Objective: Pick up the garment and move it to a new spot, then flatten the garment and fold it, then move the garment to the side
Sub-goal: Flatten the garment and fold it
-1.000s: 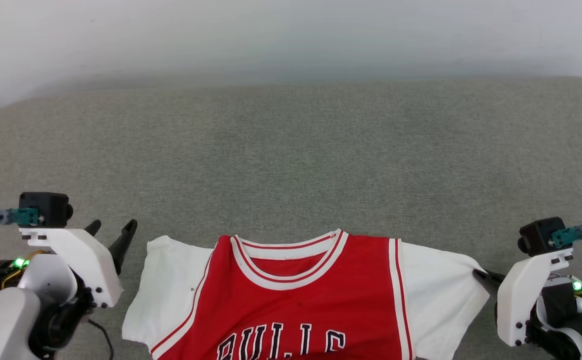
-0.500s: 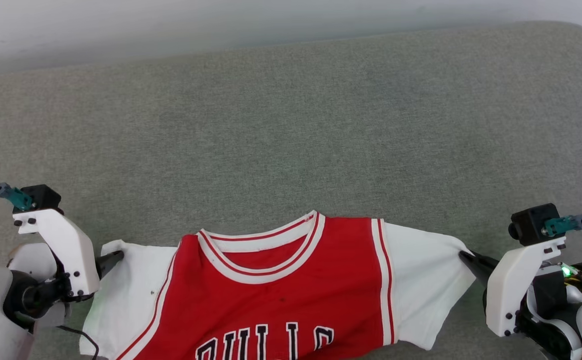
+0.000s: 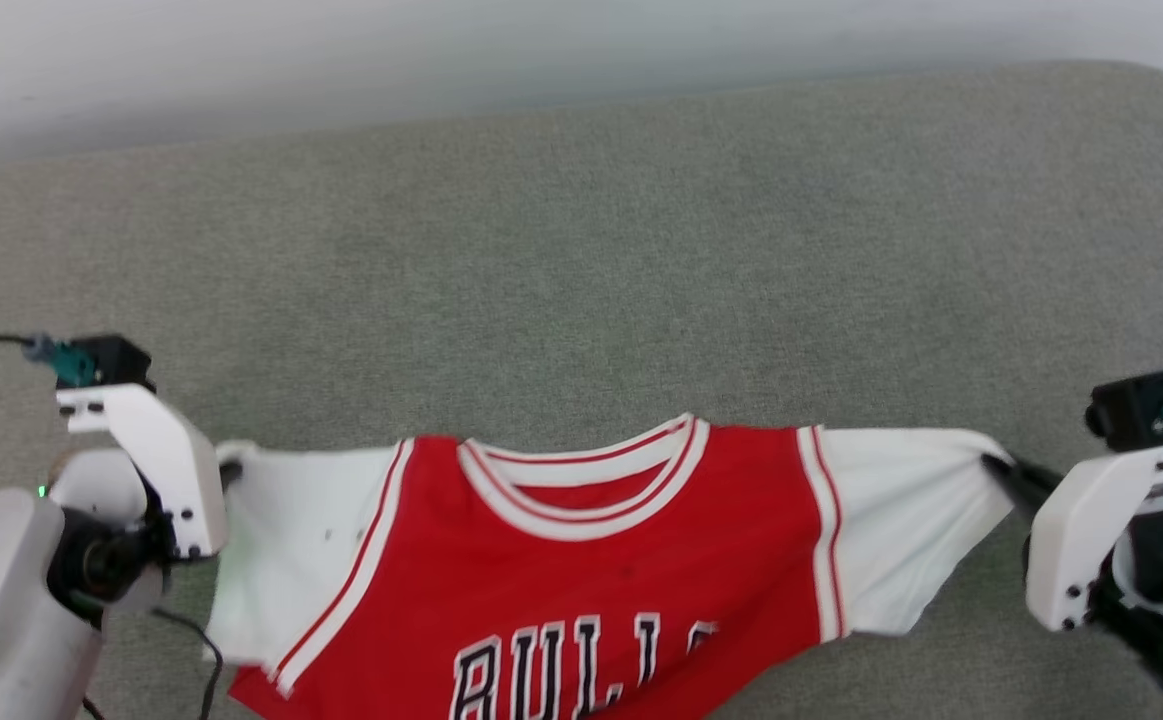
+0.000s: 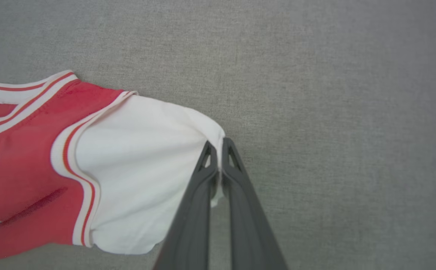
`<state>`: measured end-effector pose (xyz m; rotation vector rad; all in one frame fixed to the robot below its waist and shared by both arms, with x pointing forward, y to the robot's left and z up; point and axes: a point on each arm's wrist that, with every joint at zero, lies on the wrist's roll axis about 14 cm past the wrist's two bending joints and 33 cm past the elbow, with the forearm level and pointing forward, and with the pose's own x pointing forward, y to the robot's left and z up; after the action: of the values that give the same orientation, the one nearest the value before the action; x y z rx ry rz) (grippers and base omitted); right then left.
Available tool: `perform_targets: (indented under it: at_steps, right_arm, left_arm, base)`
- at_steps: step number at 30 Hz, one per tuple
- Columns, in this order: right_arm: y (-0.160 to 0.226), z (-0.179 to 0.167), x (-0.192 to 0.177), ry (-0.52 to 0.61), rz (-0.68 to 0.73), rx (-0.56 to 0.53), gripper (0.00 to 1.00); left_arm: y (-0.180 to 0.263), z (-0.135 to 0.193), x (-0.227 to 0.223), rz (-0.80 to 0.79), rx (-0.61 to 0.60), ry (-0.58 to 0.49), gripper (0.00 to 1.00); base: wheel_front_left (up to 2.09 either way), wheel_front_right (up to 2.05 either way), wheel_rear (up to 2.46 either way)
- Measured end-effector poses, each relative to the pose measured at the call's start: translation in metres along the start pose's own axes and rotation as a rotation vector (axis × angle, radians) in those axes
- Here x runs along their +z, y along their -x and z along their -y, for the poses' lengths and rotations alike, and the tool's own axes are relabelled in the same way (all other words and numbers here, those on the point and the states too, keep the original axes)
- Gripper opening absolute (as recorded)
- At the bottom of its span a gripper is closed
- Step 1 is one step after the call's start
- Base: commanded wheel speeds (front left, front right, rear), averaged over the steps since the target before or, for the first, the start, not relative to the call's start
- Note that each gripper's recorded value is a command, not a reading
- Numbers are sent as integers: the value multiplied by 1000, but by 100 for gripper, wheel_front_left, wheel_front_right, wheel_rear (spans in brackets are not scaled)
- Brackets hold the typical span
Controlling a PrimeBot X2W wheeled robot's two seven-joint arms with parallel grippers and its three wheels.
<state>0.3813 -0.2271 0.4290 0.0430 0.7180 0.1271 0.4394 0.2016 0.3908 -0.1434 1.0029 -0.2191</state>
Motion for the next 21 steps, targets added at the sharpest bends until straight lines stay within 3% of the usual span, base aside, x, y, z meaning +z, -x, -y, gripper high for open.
perform_targets:
  at_steps: [13,21]
  right_arm:
    - [53,35,164,180,409,-141,0]
    - [78,34,273,237,656,-165,0]
  left_arm:
    - [136,19,179,663,147,-305,0]
    - [191,36,270,984,231,-350,0]
  base:
    - [0,0,0]
    - [0,0,0]
